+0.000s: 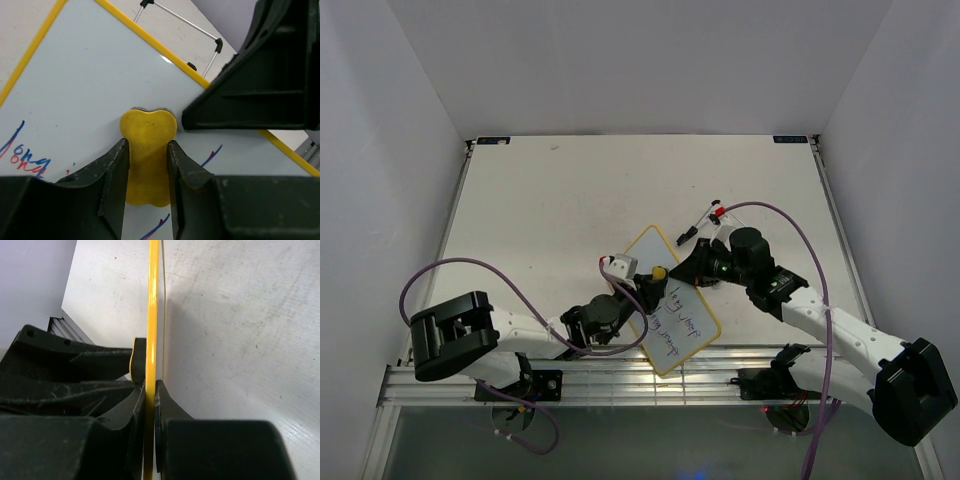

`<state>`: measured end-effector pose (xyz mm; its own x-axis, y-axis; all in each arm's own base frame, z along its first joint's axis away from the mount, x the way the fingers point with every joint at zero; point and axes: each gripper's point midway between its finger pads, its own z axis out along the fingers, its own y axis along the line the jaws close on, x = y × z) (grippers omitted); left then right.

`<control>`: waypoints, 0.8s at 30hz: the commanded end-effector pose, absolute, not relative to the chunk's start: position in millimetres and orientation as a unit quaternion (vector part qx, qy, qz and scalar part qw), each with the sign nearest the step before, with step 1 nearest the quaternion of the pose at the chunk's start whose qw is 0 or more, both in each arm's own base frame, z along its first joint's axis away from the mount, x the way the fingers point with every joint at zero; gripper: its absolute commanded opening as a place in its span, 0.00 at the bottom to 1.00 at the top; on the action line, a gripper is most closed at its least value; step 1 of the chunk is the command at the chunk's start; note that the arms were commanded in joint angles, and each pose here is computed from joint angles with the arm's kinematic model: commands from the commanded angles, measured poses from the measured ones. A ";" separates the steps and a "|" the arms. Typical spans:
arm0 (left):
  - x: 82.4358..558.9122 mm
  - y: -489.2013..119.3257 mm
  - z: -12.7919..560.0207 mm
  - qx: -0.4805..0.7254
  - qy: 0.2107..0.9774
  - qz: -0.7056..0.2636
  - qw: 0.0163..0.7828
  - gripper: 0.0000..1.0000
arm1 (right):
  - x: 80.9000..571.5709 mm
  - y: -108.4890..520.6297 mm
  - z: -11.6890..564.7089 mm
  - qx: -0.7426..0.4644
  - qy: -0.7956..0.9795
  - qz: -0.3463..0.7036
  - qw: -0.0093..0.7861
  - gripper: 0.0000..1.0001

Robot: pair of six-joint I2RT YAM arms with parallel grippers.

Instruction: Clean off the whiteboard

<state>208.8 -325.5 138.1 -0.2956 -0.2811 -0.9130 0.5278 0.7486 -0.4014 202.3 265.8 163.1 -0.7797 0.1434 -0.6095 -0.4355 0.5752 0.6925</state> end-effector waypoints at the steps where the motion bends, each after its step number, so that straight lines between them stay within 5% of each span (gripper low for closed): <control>1: 184.6 -343.9 129.7 0.118 0.731 -0.365 0.565 0.14 | 195.2 288.8 252.7 -0.116 0.729 0.558 0.379 0.08; 15: 241.2 -290.5 123.0 0.029 0.761 -0.309 0.570 0.15 | 187.2 290.4 265.8 -0.122 0.717 0.571 0.380 0.08; 24: 222.2 -314.4 121.4 0.086 0.760 -0.323 0.557 0.13 | 191.1 293.5 261.3 -0.117 0.721 0.568 0.379 0.08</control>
<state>241.0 -298.1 138.9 -0.3146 -0.3470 -0.8835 0.4230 0.7820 -0.4578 204.0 265.6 176.5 -0.7521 0.1876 -0.6318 -0.4388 0.5727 0.6924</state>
